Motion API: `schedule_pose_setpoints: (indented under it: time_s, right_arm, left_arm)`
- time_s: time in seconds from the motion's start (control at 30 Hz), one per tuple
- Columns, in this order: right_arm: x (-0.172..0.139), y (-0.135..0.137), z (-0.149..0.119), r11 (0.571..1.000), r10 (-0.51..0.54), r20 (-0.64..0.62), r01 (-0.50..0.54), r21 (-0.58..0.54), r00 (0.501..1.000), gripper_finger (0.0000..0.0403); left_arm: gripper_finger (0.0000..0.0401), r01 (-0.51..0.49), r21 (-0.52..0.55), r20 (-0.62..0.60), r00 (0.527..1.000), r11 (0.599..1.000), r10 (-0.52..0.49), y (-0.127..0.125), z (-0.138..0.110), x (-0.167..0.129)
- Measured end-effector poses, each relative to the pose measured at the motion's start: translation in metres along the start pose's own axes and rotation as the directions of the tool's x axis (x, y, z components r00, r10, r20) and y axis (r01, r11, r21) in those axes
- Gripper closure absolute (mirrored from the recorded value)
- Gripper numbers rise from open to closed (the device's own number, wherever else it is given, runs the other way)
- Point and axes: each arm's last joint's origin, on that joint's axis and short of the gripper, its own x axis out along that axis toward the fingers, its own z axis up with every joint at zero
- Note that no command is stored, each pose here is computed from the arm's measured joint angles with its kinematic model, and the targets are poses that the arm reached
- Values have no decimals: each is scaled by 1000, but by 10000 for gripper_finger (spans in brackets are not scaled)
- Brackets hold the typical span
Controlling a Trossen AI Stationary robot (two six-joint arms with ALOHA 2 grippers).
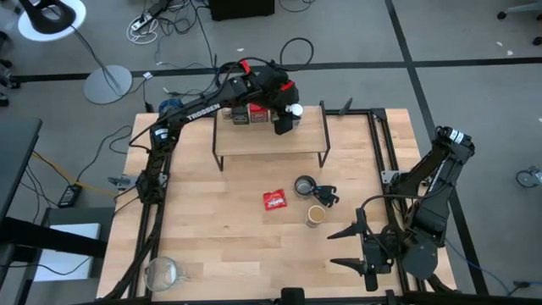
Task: Shelf spices
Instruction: Put the white seasoning bottle on the shelf
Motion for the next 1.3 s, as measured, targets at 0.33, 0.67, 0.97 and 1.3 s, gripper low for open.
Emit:
schedule_pose_setpoints:
  time_s: [0.33, 0.67, 0.97, 1.3]
  right_arm:
    - [0, 0, 0, 1000, 1, 0, -2, 11, 1000, 150]
    - [-2, 1, 0, 1000, 8, 2, -8, 17, 1000, 151]
    - [-2, 1, 0, 1000, 7, 2, -7, 17, 1000, 151]
    - [-3, 2, 0, 1000, 12, 3, -12, 14, 1000, 151]
  left_arm:
    - [138, 0, -42, 1, 1000, 999, 0, 0, 0, 0]
    - [131, -26, -29, 54, 998, 999, 28, 0, 10, -5]
    - [158, -40, 11, 137, 990, 999, 38, -9, 24, -9]
    - [383, -13, 109, -32, 999, 994, 17, -40, 12, 3]
